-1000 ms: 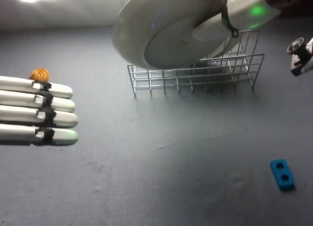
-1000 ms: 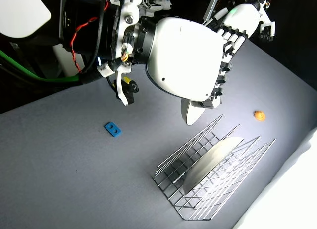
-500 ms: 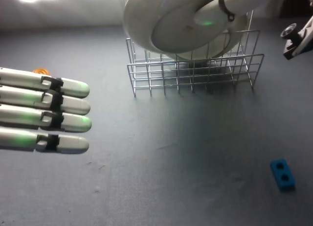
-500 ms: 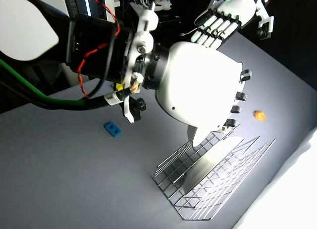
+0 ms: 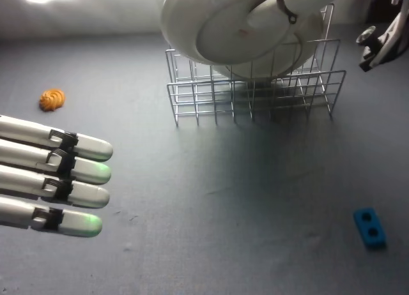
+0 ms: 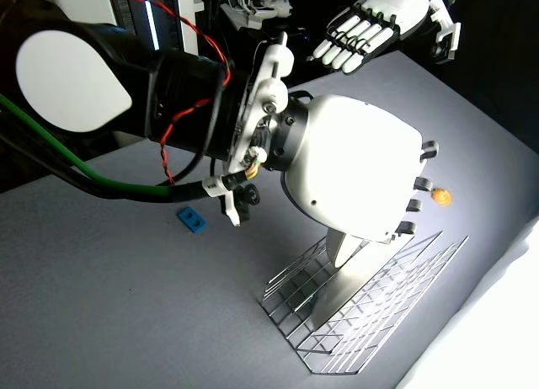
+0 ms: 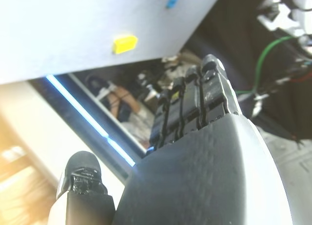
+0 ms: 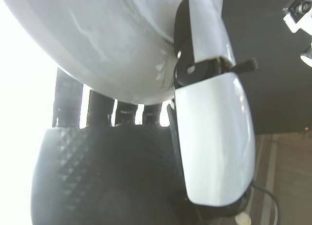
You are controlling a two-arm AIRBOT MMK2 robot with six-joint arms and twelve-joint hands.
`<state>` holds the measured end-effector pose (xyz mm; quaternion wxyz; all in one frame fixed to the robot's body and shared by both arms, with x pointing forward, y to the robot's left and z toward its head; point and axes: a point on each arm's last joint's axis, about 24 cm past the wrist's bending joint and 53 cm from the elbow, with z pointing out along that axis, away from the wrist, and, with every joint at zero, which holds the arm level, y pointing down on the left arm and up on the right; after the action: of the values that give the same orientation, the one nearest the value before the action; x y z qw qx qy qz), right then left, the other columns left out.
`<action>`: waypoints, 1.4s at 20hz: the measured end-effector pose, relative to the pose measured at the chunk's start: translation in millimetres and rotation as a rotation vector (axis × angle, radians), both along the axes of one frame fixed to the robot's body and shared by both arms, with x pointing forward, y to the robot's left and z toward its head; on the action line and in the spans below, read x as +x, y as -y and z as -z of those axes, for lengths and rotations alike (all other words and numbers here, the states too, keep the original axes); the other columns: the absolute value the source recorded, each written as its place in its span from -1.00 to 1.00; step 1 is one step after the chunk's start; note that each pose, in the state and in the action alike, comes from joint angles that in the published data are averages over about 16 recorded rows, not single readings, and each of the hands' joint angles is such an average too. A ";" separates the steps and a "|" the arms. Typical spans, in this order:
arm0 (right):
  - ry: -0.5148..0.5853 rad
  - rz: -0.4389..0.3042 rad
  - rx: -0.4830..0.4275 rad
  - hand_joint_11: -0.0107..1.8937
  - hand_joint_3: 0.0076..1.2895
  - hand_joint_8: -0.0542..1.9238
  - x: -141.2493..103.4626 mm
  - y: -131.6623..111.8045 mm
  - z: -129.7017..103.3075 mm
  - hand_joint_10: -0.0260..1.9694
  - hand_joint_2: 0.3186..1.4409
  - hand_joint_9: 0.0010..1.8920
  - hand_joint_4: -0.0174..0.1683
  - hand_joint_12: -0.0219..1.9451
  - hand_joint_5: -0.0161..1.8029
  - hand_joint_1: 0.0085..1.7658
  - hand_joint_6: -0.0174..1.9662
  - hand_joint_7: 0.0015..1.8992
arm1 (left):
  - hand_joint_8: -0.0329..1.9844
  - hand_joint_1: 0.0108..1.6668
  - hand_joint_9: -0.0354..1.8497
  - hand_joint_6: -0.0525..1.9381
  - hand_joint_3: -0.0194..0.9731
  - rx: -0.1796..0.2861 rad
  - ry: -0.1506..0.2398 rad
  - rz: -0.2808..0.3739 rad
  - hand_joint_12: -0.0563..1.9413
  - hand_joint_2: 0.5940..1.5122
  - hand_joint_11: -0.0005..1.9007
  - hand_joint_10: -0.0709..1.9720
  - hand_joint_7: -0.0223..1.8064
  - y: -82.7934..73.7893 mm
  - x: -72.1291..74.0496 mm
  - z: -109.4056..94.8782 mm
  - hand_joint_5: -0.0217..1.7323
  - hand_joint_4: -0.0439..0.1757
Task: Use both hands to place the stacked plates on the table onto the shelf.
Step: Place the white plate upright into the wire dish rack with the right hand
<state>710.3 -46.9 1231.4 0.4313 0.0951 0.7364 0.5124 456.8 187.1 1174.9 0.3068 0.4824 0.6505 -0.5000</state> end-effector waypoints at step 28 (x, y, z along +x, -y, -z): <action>0.032 0.004 -0.088 0.00 -0.99 -0.20 8.0 -0.3 36.1 -0.95 0.23 0.48 -0.75 0.08 0.09 0.39 -0.11 0.21 | -0.95 -1.00 -0.94 -0.93 -0.95 0.048 0.039 0.102 -0.94 0.16 -0.98 -0.91 -0.96 18.4 -6.9 13.2 -0.95 -0.54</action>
<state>718.4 -46.6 1195.3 0.4478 0.0694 0.7511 0.4802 449.8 168.7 1161.7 0.2818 0.5317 0.6309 -0.4897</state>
